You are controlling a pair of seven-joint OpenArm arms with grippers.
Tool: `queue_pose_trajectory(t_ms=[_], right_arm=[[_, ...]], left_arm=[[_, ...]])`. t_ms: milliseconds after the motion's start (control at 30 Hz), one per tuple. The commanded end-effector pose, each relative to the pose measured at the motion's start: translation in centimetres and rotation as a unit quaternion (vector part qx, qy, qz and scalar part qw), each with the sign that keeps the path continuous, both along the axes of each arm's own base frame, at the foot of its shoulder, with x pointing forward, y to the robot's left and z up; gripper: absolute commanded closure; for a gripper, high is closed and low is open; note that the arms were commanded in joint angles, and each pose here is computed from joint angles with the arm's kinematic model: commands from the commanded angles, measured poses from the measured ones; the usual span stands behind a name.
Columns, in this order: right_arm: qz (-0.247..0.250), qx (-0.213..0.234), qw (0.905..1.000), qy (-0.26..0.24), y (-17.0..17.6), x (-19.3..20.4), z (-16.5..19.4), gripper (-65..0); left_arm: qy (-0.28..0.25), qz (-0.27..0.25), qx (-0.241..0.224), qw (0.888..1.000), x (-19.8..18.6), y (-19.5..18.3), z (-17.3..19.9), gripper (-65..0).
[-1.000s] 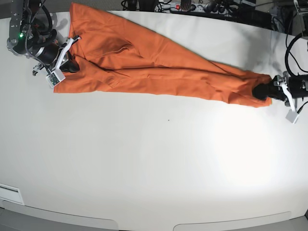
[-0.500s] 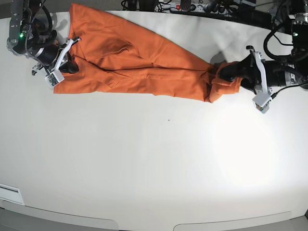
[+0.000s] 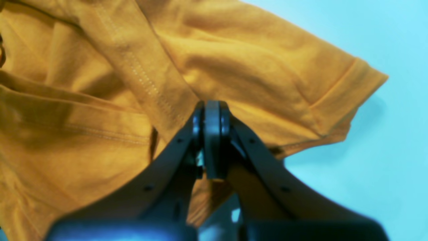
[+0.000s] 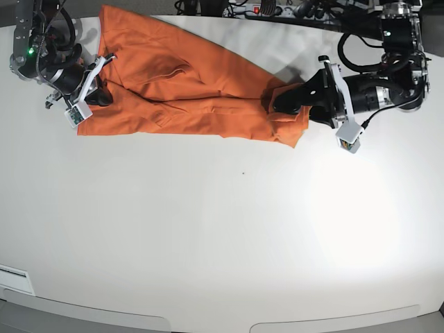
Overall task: Fold the T-shirt properly
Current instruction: 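Carry the hem end with the left gripper toward the right gripper, folding the strip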
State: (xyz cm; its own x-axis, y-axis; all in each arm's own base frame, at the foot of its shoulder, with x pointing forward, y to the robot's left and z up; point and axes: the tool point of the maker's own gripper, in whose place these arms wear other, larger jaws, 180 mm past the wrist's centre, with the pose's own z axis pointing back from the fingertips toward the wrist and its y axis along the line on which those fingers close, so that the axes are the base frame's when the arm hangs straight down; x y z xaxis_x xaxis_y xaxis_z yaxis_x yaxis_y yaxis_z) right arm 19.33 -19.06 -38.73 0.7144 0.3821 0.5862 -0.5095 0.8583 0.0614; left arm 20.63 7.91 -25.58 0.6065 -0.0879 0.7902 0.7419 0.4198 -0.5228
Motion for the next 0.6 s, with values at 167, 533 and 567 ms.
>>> queue_pose_trajectory(t_ms=[167, 533, 567], right_arm=[[0.000, -0.025, 0.9996, 0.010, -1.0, -0.3, -0.2, 0.0], [0.000, -0.026, 0.9996, 0.010, -1.0, -0.3, -0.2, 0.0], [0.000, -0.026, 0.9996, 0.011, -1.0, -0.3, -0.2, 0.0]], left_arm=[[-0.020, 0.017, -0.011, 1.000, 0.8, -2.5, -0.4, 0.0], [-0.003, -0.041, -0.010, 0.999, -1.2, -6.3, -1.7, 0.0], [-0.006, -0.042, -0.010, 0.999, -1.2, -6.5, -1.8, 0.0]])
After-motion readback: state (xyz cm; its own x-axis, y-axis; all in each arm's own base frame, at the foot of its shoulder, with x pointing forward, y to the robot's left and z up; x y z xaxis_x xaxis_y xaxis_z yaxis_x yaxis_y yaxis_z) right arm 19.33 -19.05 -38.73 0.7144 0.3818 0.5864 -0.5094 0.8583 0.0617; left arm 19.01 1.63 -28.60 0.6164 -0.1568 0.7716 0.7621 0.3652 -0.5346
